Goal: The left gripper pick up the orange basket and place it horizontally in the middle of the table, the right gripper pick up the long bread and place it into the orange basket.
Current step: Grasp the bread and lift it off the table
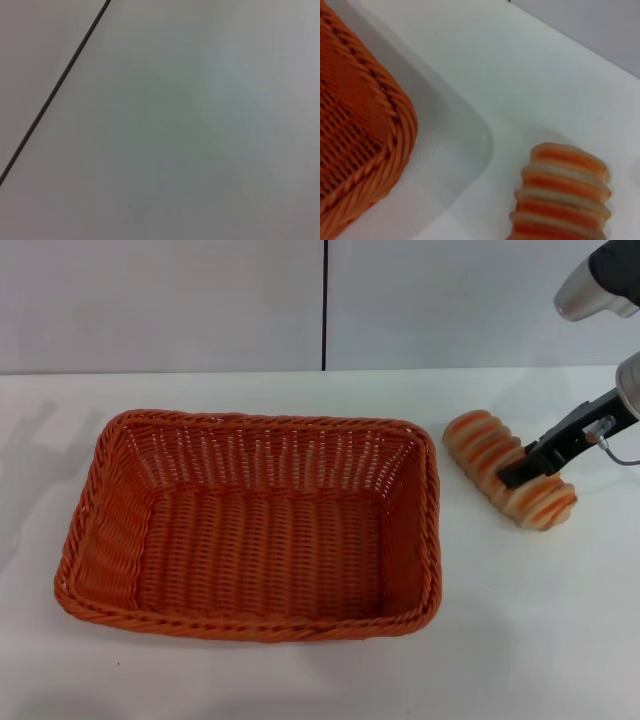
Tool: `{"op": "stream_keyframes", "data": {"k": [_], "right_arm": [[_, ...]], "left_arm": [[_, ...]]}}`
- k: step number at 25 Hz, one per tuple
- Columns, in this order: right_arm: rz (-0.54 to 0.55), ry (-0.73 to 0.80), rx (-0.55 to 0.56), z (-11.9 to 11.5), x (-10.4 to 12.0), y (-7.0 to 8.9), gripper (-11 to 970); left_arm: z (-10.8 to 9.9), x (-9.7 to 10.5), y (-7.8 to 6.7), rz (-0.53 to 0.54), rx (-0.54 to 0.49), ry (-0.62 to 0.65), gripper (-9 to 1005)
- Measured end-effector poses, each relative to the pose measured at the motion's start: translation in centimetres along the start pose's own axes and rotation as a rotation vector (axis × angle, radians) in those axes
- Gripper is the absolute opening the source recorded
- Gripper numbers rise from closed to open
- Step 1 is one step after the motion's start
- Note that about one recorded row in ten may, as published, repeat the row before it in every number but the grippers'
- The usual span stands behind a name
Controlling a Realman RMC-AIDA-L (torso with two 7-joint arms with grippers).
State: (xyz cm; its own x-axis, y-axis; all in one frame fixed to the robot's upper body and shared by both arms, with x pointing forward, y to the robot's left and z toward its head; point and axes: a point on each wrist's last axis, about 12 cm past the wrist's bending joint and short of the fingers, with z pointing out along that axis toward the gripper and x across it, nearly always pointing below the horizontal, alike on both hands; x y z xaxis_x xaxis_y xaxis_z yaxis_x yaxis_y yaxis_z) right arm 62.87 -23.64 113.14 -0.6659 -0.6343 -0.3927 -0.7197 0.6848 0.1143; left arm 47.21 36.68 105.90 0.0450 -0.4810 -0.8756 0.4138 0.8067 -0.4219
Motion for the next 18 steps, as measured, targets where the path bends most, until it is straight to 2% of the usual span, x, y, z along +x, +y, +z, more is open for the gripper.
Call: {"op": "stream_keyframes", "data": {"k": [13,18], "right_arm": [[0.011,-0.052,-0.032,-0.4,0.5,0.0,430],[0.036,-0.164,-0.022,-1.7,0.7,-0.4,371]], "left_arm": [[0.1,0.1,-0.1,-0.011,-0.002,-0.004,783],[0.1,0.1,-0.1,-0.011,0.0,-0.004,783]]}}
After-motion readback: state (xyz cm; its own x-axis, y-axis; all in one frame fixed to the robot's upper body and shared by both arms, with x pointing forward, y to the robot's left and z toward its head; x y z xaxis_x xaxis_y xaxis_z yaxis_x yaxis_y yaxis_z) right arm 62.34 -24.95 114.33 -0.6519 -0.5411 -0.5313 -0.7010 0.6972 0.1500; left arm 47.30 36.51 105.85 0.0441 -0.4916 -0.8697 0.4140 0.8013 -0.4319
